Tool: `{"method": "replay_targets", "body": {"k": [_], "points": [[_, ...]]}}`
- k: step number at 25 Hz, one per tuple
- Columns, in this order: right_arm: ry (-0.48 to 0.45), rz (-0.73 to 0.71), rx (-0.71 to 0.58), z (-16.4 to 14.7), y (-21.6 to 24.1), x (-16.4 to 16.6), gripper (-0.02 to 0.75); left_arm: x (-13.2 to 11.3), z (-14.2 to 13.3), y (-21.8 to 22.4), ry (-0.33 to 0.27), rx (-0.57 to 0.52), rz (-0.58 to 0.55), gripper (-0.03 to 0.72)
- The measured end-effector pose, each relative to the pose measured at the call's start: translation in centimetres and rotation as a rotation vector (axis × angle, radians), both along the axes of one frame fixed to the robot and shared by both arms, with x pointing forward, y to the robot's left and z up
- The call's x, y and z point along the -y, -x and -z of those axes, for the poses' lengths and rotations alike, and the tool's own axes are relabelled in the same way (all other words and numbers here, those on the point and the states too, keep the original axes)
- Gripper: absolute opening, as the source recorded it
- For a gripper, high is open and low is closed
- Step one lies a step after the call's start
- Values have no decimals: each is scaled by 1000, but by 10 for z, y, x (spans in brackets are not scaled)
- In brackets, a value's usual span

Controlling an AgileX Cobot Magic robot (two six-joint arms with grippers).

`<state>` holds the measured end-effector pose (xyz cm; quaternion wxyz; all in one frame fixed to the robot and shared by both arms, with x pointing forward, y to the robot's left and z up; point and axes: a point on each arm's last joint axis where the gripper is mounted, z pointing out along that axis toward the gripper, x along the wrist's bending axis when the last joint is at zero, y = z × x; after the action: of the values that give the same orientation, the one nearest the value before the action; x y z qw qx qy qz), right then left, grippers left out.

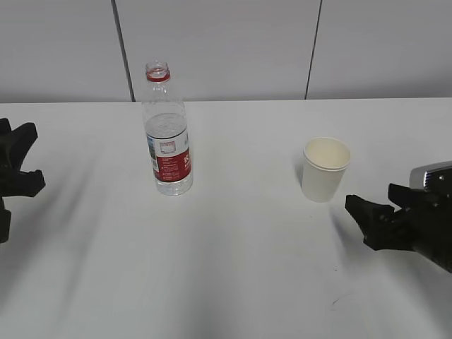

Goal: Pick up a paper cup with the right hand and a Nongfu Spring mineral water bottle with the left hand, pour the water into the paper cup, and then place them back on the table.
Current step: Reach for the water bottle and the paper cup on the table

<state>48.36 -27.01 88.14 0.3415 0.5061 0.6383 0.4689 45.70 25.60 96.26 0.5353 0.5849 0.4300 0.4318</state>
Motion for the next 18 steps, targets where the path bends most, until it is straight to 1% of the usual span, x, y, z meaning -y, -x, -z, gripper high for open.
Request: {"method": "replay_targets", "body": {"k": [4, 7, 12, 18], "points": [[-2, 2, 57, -7, -18, 0, 629, 0, 0, 0, 0, 0, 0, 240], [-9, 3, 69, -6, -25, -1, 629, 0, 0, 0, 0, 0, 0, 240], [-30, 9, 22, 12, -37, -1, 631, 0, 0, 0, 0, 0, 1, 240], [-63, -24, -5, 29, -54, -6, 632, 0, 0, 0, 0, -1, 1, 240]]}}
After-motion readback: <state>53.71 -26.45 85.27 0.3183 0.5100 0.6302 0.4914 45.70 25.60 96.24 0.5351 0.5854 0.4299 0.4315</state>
